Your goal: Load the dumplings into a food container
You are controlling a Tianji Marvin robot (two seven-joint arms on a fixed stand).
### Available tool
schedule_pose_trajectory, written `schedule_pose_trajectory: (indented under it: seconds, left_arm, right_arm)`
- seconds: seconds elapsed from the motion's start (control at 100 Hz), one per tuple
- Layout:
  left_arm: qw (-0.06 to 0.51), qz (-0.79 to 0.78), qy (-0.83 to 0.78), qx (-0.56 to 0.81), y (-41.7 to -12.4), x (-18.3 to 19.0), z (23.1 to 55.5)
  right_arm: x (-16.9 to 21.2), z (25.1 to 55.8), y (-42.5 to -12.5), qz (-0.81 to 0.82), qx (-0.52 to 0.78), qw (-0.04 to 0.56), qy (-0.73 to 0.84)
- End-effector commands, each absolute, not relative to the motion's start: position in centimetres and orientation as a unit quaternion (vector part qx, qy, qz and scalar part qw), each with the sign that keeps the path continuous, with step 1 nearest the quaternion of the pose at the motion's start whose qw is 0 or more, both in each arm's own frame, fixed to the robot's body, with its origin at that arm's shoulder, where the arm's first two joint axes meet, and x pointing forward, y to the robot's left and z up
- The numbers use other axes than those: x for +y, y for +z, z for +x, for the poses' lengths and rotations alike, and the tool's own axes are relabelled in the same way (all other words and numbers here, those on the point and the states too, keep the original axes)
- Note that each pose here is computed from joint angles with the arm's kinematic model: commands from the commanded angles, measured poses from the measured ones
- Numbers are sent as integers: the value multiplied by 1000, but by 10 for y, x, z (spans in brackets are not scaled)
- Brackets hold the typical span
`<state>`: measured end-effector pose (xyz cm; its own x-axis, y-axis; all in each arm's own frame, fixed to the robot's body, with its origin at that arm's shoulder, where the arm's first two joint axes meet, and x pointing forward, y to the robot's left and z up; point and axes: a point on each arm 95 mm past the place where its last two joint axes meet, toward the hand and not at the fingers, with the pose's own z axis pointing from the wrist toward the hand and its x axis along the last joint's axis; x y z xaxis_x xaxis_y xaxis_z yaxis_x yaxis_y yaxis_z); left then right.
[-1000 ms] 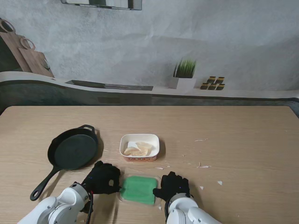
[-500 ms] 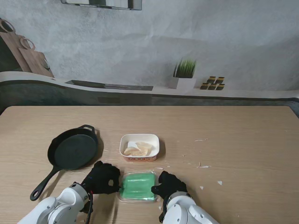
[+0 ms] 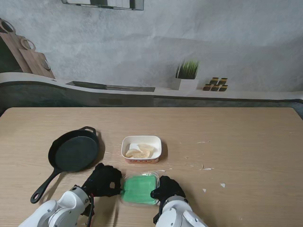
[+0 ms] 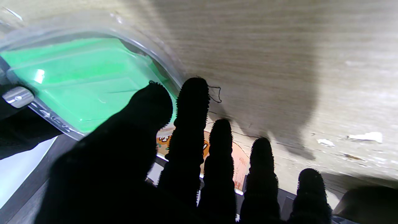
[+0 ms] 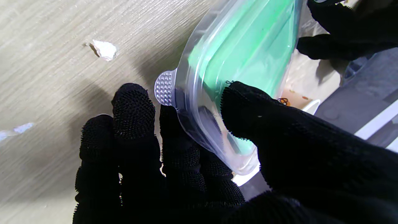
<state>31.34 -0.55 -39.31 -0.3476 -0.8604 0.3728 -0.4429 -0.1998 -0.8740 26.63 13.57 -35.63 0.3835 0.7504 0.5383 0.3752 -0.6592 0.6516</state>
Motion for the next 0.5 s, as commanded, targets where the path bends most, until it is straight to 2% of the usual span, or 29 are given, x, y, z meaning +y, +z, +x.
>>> schedule_pose_trajectory:
  seconds: [0.0,0.26,0.49]
  left_arm:
    - [175,-553,-539,611,-409,-5,303]
    - [204,-535,-574,586,-397,4,302]
    - [251,-513,-594,566,-381,16,301]
  right_arm:
    - [142,263,-357,798,356,215,436]
    - [134,266,-357,795,338,238,443]
    - [125,266,-345,798,307,219,469]
